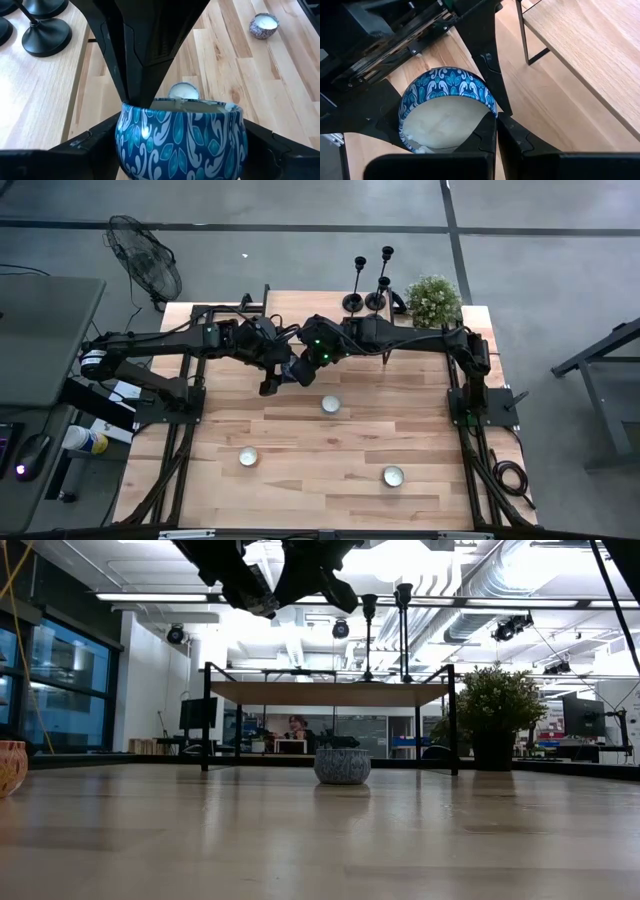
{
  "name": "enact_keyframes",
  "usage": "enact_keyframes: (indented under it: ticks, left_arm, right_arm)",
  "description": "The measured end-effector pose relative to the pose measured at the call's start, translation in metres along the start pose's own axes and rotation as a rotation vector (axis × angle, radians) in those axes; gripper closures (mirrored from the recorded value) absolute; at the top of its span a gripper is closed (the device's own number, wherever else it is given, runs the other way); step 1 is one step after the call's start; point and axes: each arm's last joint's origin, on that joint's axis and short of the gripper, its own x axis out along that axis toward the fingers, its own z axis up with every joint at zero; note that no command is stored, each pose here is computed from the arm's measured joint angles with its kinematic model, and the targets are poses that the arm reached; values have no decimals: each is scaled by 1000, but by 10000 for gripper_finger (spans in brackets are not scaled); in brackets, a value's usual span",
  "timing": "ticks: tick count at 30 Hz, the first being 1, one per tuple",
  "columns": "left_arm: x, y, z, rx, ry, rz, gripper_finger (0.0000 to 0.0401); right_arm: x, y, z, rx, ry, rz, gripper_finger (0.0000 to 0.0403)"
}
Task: Pick & Place candle stick holders
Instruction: Put the blue scented candle on the shelf
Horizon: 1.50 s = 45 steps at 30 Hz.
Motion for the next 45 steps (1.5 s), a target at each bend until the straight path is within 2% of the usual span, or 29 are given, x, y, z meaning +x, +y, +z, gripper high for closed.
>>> enact_keyframes:
  ticks: [21,33,40,45]
  left_arm:
    - [0,0,0,0,2,0,106]
    - [0,0,-2,-8,20,4,106]
    - [0,3,-3,-28,41,98,106]
    - [-1,6,-3,-42,48,189,106]
  right_arm:
    - [0,0,0,1,6,10,399]
    - [-1,-2,-4,9,41,-15,322]
    - [-20,-5,-4,9,61,-34,309]
    - [-41,-8,-4,-14,40,-101,309]
